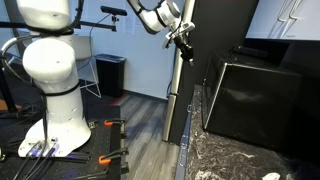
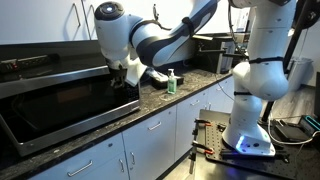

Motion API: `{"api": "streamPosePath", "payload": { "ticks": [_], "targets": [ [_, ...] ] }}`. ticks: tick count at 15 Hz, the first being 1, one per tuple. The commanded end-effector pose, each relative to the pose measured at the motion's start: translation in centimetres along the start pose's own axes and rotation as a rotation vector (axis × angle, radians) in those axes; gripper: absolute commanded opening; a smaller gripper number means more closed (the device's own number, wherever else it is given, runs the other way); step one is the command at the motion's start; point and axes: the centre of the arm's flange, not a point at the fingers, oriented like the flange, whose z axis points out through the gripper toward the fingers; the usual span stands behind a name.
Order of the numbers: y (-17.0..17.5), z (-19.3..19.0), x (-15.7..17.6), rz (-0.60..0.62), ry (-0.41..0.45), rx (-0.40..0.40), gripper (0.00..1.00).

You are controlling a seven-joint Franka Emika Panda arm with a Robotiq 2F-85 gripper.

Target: Close the microwave door

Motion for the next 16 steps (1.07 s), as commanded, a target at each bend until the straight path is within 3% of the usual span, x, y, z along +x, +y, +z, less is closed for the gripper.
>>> {"api": "streamPosePath", "payload": {
  "ticks": [1,7,10,16],
  "targets": [
    [1.5,-3.2,-4.2,0.041,-0.125,0.086,0.00],
    [4.1,-5.8,-10.0,0.088,-0.254,0.201,0.00],
    [6.0,-5.3,-12.7,0.074,-0.304,0.235,0.00],
    [9.8,-2.1,-16.7,-0.145,-0.274,0.353,0.00]
  ]
}}
